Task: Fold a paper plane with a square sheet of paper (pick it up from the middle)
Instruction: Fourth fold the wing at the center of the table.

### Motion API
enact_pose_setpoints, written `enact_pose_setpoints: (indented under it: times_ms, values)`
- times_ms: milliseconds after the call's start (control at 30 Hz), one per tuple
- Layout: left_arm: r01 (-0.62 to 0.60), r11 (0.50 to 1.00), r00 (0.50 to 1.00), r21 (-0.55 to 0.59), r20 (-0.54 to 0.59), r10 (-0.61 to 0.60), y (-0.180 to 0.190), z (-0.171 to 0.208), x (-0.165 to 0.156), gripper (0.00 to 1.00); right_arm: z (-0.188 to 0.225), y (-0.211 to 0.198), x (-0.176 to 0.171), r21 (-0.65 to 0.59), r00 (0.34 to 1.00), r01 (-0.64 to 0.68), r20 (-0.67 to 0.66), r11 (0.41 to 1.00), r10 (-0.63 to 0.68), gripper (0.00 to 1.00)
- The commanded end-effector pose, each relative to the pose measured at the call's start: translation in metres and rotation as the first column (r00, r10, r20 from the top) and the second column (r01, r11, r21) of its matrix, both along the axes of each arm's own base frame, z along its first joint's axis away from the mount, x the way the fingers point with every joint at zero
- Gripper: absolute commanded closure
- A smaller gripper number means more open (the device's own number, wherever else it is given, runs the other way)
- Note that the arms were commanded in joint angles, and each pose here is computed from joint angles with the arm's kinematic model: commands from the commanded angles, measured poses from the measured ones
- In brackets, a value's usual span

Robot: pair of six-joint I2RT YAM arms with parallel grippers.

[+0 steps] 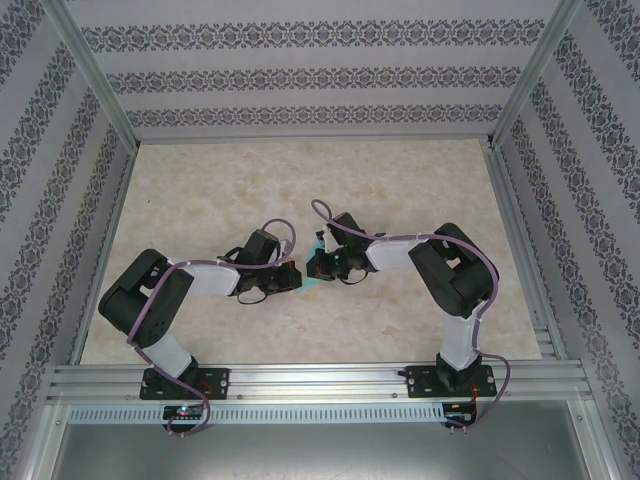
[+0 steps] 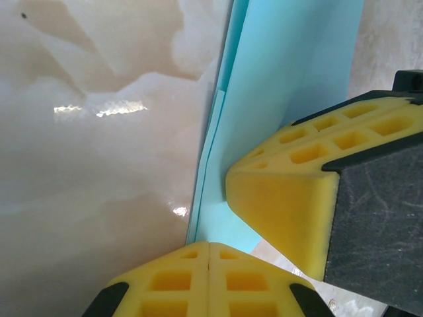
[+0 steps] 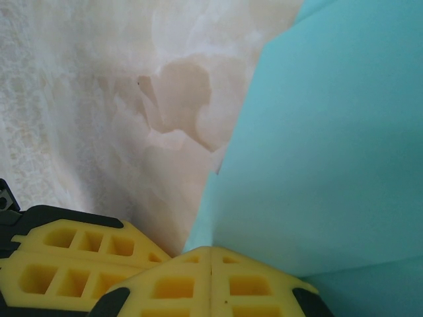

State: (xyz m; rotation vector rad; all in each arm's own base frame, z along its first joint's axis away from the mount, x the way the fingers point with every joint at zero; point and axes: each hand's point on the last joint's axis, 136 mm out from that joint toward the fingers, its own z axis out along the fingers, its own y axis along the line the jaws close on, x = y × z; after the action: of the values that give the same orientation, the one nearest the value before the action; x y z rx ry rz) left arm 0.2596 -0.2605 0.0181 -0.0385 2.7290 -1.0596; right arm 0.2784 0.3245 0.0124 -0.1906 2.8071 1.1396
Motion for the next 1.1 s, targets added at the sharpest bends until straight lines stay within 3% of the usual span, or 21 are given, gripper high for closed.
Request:
enact_pose_setpoints:
  times_ms: [0,300,667,1067]
  values:
    - [0.01,0.996,0.999,0.087,-0.049,-0.006,0.014,-0.02,-0.017,1.0,-0.035,-0.027,0.012,-0.123,0.998,0.06,0.001,0.991,-0.061,1.0]
    - [0.04,0.98,0.99,0.197,-0.138,-0.012,0.034,-0.035,-0.037,1.0,-0.03,-0.064,0.063,-0.122,0.98,0.198,0.046,0.973,-0.194,1.0]
    - [0.066,0.976,0.985,0.21,-0.17,-0.03,0.034,-0.039,-0.041,1.0,-0.029,-0.098,0.107,-0.159,0.964,0.262,0.088,0.952,-0.25,1.0]
    - [0.079,0.978,0.985,0.192,-0.169,-0.047,0.028,-0.033,-0.037,1.0,0.002,-0.142,0.142,-0.155,0.935,0.351,0.12,0.924,-0.335,1.0]
